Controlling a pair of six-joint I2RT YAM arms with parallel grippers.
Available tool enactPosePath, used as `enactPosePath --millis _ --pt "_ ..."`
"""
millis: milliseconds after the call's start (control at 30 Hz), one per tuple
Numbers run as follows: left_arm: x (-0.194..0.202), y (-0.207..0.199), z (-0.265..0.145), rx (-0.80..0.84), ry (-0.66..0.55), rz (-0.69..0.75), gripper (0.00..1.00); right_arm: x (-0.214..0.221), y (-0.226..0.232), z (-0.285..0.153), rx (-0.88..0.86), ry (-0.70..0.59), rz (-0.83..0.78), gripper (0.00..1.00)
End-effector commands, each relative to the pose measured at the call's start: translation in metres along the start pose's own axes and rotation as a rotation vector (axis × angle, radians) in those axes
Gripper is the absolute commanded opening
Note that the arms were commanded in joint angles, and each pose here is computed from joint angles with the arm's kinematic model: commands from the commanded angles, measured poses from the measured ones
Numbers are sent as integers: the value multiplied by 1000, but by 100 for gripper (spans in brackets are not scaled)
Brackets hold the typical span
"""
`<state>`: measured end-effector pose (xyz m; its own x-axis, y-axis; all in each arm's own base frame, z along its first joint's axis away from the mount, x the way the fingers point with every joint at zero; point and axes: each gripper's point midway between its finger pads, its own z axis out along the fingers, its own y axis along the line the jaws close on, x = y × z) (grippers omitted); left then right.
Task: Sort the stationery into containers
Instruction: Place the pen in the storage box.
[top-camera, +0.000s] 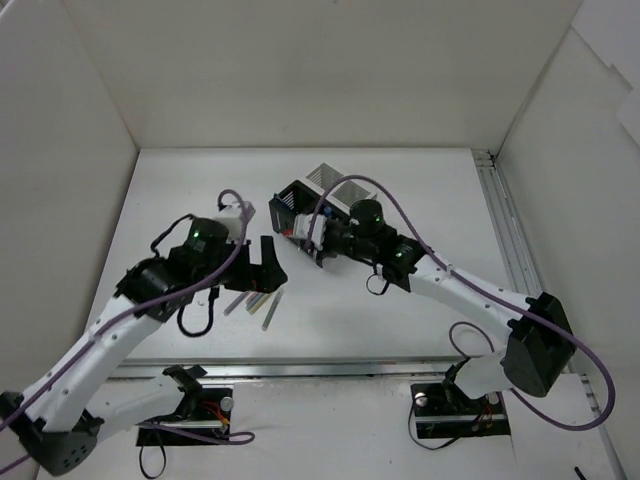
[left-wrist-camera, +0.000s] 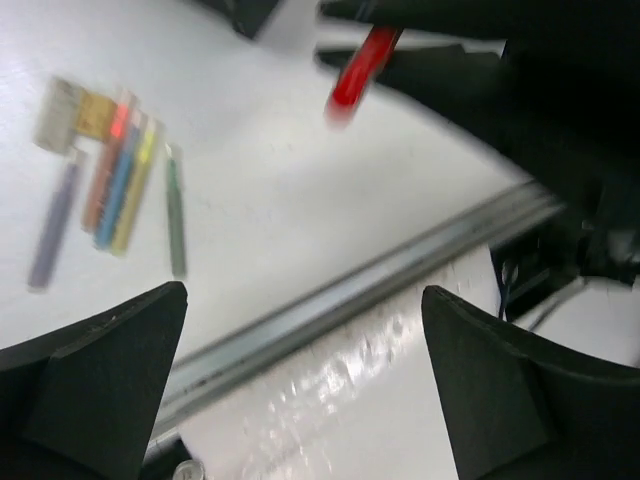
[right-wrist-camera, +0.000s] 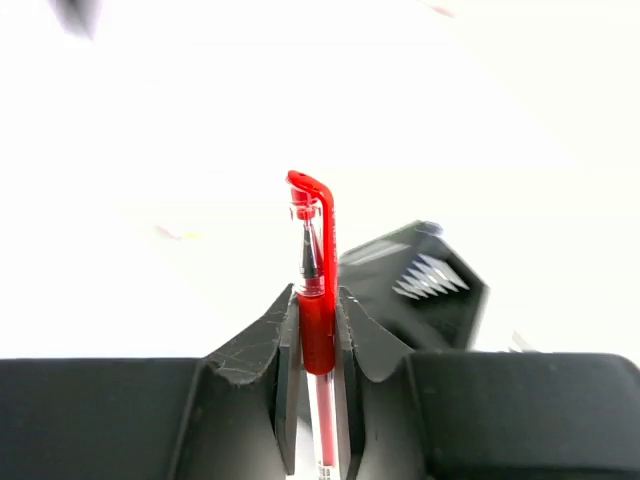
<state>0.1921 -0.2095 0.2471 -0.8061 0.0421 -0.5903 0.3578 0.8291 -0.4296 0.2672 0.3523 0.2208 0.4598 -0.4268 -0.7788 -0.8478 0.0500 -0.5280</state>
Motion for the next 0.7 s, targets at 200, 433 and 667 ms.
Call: enactPosePath --millis 200,433,667 --pt "-39 81 -60 -317 -529 -191 100 -41 -178 -9 548 -297 306 0" --pt "-28 116 -35 -419 -468 -201 100 -26 -228 33 560 -458 450 0" --pt "-28 133 -20 -406 -430 -212 100 19 -244 72 573 -507 587 2"
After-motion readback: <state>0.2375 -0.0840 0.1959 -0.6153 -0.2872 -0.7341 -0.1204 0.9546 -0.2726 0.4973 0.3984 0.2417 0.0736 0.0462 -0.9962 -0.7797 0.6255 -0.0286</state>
